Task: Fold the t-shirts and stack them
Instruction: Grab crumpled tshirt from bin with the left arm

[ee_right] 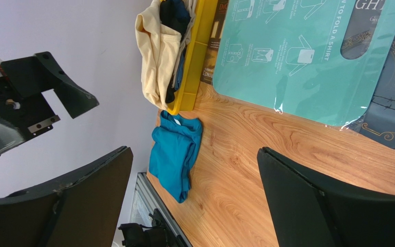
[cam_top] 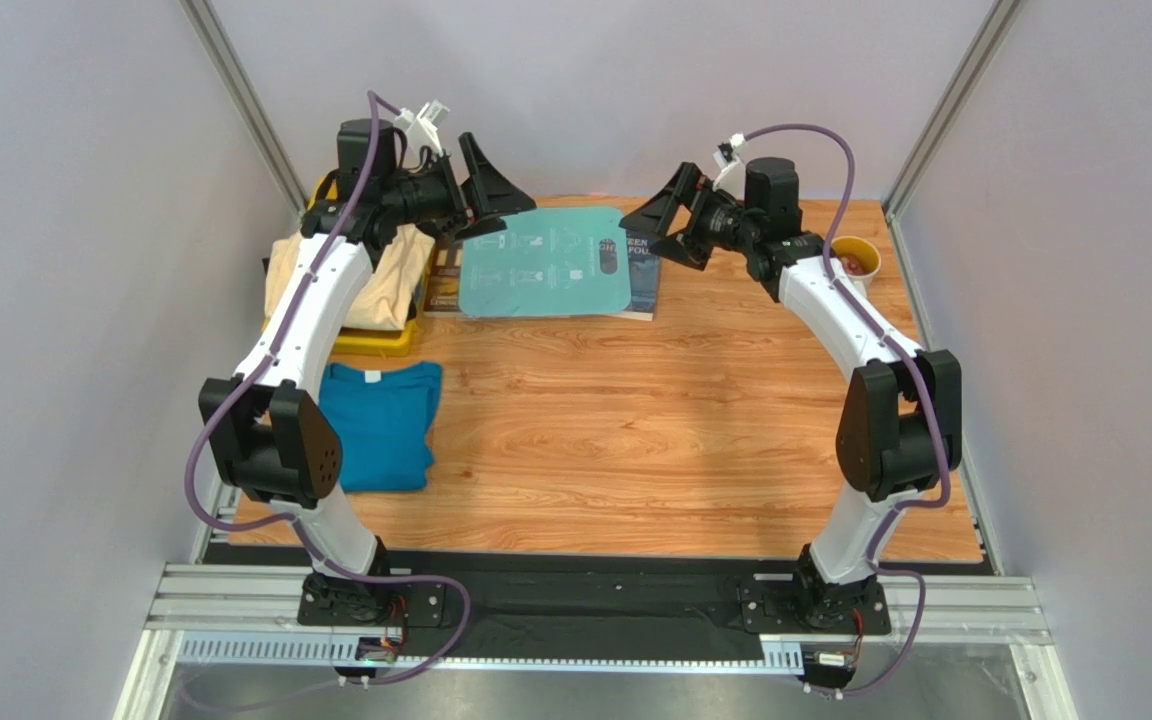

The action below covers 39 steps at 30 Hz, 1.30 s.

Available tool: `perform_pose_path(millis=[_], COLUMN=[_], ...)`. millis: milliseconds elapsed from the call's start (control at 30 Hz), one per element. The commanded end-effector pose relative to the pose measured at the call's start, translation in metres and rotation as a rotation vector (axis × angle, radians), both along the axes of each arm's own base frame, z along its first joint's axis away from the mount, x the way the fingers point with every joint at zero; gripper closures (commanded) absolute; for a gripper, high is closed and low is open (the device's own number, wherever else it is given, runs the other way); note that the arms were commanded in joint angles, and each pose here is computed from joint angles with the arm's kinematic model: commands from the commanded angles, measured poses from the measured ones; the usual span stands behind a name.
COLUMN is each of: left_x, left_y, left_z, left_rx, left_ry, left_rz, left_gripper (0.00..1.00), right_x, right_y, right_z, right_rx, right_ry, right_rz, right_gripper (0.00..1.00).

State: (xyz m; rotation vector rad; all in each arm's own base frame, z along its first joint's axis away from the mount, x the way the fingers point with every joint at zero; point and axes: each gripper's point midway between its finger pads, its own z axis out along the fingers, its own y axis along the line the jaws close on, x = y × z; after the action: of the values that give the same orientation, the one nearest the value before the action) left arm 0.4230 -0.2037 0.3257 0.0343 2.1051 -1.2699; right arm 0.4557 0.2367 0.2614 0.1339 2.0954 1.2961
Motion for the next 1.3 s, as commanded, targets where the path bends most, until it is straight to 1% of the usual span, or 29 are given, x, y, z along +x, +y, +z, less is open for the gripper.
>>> perform_pose_path(millis=[0,33,133,233,300,367,400,433,467,500,533,600,633,667,700,733,767,800,833,900,967,1000,1033,1067,1100,1167,1200,1233,1267], left_x=[-0.008,-0.006,-0.007,-0.013,-0.012,-0.012,-0.012,-0.018,-0.02,-0.018,-0.024,-0.021,-0.017,-0.018,-0.019,-0.021,-0.02,-0.022,-0.02,-0.027,-0.03,-0.028,-0.032,-0.033,-0.034,-0.034,-0.039,-0.018,-0.014], left_y=[-0.011,-0.01,-0.011,-0.016,-0.017,-0.018,-0.019,-0.02,-0.021,-0.022,-0.025,-0.023,-0.022,-0.021,-0.02,-0.019,-0.018,-0.018,-0.018,-0.028,-0.037,-0.041,-0.043,-0.043,-0.043,-0.039,-0.033,-0.017,-0.002], left_z=[0.05,0.046,0.047,0.048,0.046,0.041,0.043,0.04,0.043,0.059,0.054,0.058,0.046,0.044,0.049,0.05,0.051,0.033,0.045,0.05,0.049,0.047,0.049,0.052,0.055,0.061,0.059,0.045,0.04], left_rx=[-0.078,-0.056,-0.057,-0.092,-0.114,-0.134,-0.147,-0.184,-0.215,-0.255,-0.32,-0.372,-0.391,-0.397,-0.408,-0.413,-0.392,-0.355,-0.284,-0.255,-0.284,-0.305,-0.355,-0.382,-0.403,-0.369,-0.296,-0.099,0.012], left_ry=[-0.127,-0.086,-0.098,-0.1,-0.077,-0.022,-0.035,0.004,0.002,-0.096,-0.02,-0.051,0.014,0.022,-0.028,-0.027,-0.037,0.096,-0.004,0.008,0.043,0.02,0.075,0.071,0.028,-0.004,0.151,0.032,0.04], left_rz=[-0.116,-0.098,-0.108,-0.132,-0.125,-0.122,-0.127,-0.146,-0.162,-0.192,-0.222,-0.234,-0.225,-0.227,-0.234,-0.212,-0.199,-0.16,-0.15,-0.172,-0.223,-0.248,-0.264,-0.27,-0.278,-0.246,-0.169,-0.022,0.067], left_gripper=[0.0,0.0,0.0,0.0,0.0,0.0,0.0,0.0,0.0,0.0,0.0,0.0,0.0,0.0,0.0,0.0,0.0,0.0,0.0,0.0,0.0,0.0,0.0,0.0,0.0,0.0,0.0,0.0,0.0], right_x=[-0.001,-0.001,-0.001,0.0,0.0,0.0,0.0,0.0,0.0,0.0,-0.001,0.0,-0.001,0.0,-0.001,-0.002,-0.003,-0.003,-0.004,-0.005,-0.006,-0.006,-0.006,-0.007,-0.008,-0.009,-0.01,-0.012,-0.012], right_y=[0.001,0.001,0.0,-0.001,0.0,-0.001,0.0,0.0,-0.001,0.0,0.0,0.0,0.001,0.001,0.002,0.002,0.002,0.001,0.0,-0.001,-0.002,-0.002,-0.002,-0.002,-0.002,-0.004,-0.005,-0.006,-0.007], right_z=[0.027,0.027,0.027,0.026,0.025,0.025,0.027,0.025,0.025,0.025,0.024,0.023,0.022,0.019,0.02,0.019,0.02,0.018,0.017,0.016,0.015,0.014,0.014,0.014,0.013,0.015,0.013,0.014,0.011], right_rx=[0.003,0.002,0.0,0.0,0.002,0.003,0.006,0.005,0.005,0.006,0.007,0.006,0.01,0.011,0.013,0.013,0.013,0.007,0.004,0.004,0.008,0.009,0.009,0.009,0.007,0.009,0.007,0.007,0.006], right_ry=[-0.071,-0.071,-0.073,-0.07,-0.068,-0.07,-0.07,-0.067,-0.065,-0.066,-0.062,-0.056,-0.051,-0.042,-0.043,-0.04,-0.04,-0.035,-0.032,-0.026,-0.018,-0.015,-0.015,-0.014,-0.011,-0.015,-0.013,-0.013,-0.004], right_rz=[0.003,0.0,-0.002,-0.006,-0.006,-0.008,-0.006,-0.006,-0.009,-0.01,-0.007,-0.009,-0.002,-0.002,0.005,0.012,0.014,0.012,0.01,0.006,0.004,0.005,0.007,0.007,0.004,0.002,0.003,0.001,-0.002], right_gripper=[0.0,0.0,0.0,0.0,0.0,0.0,0.0,0.0,0.0,0.0,0.0,0.0,0.0,0.0,0.0,0.0,0.0,0.0,0.0,0.0,0.0,0.0,0.0,0.0,0.0,0.0,0.0,0.0,0.0])
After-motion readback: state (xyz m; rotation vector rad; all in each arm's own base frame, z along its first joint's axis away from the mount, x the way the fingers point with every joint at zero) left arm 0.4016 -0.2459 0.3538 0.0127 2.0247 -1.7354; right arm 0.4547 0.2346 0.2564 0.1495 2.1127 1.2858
